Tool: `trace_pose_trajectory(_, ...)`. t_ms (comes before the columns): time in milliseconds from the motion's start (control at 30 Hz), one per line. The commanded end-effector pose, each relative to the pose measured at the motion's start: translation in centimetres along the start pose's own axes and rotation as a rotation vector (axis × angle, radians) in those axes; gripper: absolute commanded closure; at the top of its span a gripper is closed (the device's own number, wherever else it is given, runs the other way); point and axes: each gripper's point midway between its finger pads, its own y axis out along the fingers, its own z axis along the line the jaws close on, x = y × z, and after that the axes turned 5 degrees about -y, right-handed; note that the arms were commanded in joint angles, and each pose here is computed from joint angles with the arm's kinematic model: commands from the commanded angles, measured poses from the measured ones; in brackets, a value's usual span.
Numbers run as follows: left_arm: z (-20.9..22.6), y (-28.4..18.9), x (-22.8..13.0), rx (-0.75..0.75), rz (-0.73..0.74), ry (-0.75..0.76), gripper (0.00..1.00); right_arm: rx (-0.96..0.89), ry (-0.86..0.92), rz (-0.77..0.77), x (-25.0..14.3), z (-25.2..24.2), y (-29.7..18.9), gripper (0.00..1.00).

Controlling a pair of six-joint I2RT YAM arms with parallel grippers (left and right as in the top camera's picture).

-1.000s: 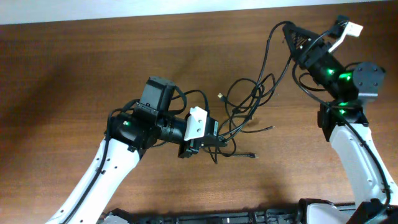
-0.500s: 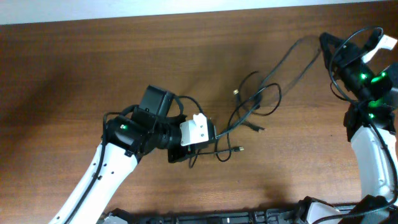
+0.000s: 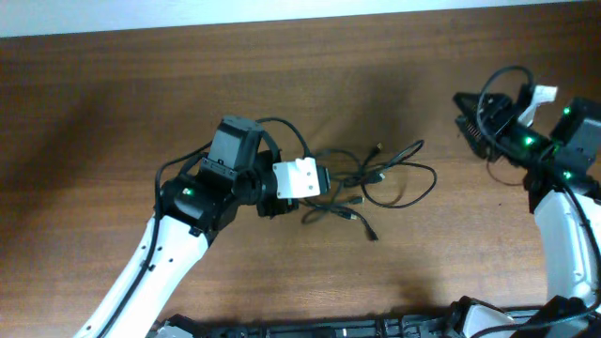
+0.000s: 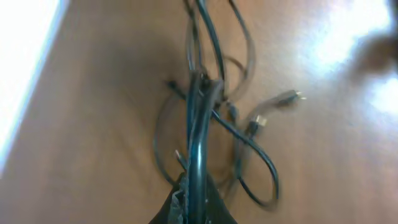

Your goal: Untangle cables

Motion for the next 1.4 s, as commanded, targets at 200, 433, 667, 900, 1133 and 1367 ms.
trace_pose_trajectory(200, 3.7, -1.2, 4.4, 0.166, -0.155, 0.135, 1.0, 0.083, -0.222, 0.324, -9.7, 3.4, 4.7, 0.26)
trace_pose_trajectory(433, 5.9, -1.7, 4.2, 0.269, -0.132, 0.014, 1.0, 0.016, -0.25, 0.342, -10.9, 2.6, 5.6, 0.26)
trace_pose_trajectory(667, 9.6, -3.1, 4.2, 0.435, -0.207, -0.442, 1.0, -0.19, -0.042, 0.144, -7.1, 0.0, 6.1, 0.18)
trace_pose_trajectory(900, 11.2, -4.2, 2.8, 0.461, -0.262, -0.713, 1.0, -0.139, 0.056, 0.136, -6.4, 0.7, 5.6, 0.18)
trace_pose_trajectory(1133, 7.8, -4.4, 9.1, 0.126, -0.492, -0.655, 1.0, -0.051, 0.0, 0.228, -8.8, 3.2, 6.8, 0.22)
trace_pose_trajectory(1367, 5.4, -5.4, 11.9, -0.049, -0.588, -0.552, 1.0, 0.028, -0.054, 0.185, -7.8, 5.5, 7.6, 0.23)
